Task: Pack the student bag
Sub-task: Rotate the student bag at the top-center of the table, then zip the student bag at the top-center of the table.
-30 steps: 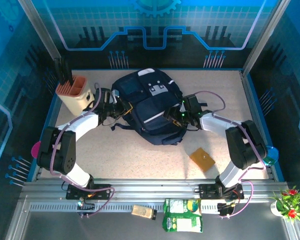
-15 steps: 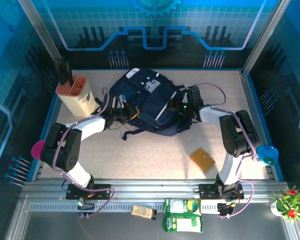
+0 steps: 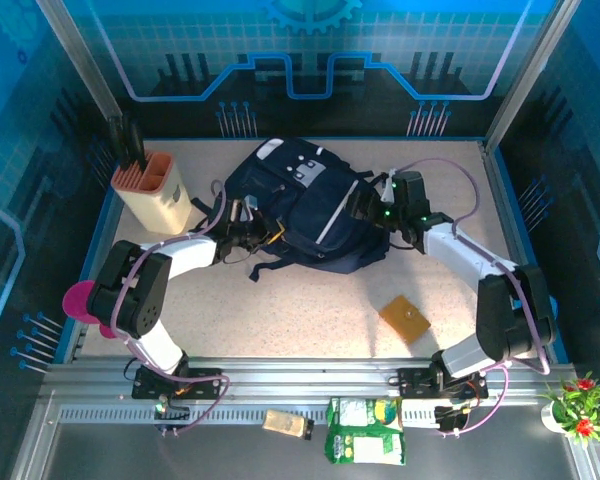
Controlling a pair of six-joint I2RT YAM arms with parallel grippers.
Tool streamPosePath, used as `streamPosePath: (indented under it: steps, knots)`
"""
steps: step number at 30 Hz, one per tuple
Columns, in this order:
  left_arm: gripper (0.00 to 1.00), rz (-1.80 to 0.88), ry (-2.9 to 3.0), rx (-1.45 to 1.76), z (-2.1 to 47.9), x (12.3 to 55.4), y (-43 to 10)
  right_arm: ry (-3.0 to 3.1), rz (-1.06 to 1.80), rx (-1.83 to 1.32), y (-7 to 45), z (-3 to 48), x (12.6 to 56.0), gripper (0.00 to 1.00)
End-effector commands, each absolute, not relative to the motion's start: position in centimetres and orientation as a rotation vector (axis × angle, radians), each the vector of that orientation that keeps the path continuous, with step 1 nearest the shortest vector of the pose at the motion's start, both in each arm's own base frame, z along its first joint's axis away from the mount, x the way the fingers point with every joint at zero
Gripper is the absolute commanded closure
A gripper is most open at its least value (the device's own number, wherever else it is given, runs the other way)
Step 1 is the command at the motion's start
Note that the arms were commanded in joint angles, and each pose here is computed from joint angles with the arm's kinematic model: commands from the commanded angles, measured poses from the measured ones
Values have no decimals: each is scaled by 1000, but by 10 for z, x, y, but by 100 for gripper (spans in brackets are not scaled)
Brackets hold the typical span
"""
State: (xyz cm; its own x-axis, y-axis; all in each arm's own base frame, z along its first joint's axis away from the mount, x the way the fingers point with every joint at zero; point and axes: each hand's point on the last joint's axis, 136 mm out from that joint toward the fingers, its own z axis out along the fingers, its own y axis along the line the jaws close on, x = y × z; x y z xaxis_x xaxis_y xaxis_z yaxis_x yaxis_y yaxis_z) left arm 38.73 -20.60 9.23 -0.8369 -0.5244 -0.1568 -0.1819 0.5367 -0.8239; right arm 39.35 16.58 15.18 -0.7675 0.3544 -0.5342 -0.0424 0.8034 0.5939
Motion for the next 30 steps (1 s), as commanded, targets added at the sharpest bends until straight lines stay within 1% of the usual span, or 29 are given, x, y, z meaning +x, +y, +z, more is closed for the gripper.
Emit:
streamPosePath:
  steps: [1, 3, 9, 13, 18, 19, 23, 24, 26, 30]
  knots:
    - [100, -1381, 2344, -509, 111, 380, -234, 2408, 801, 300, 174, 138, 363, 24]
    - [100, -1422, 2310, -526, 117, 382, -241, 2416, 792, 300, 181, 134, 347, 25]
    - [100, -1505, 2253, -602, 126, 388, -264, 2412, 719, 162, 214, 135, 323, 28]
    - [100, -1537, 2235, -642, 127, 390, -276, 2444, 728, 118, 237, 123, 317, 30]
    - [99, -1514, 2247, -668, 123, 391, -278, 2454, 732, 92, 253, 108, 322, 34]
    - [96, -1492, 2256, -676, 120, 389, -276, 2460, 719, 90, 254, 105, 324, 34]
    - [71, -1331, 2302, -699, 103, 384, -257, 2464, 646, 85, 248, 97, 333, 35]
    - [68, -1291, 2305, -710, 100, 384, -250, 2466, 640, 88, 246, 96, 333, 35]
    - [64, -1237, 2307, -722, 93, 382, -240, 2462, 629, 90, 244, 96, 335, 36]
    - [63, -1190, 2298, -742, 87, 387, -230, 2462, 632, 98, 242, 96, 336, 36]
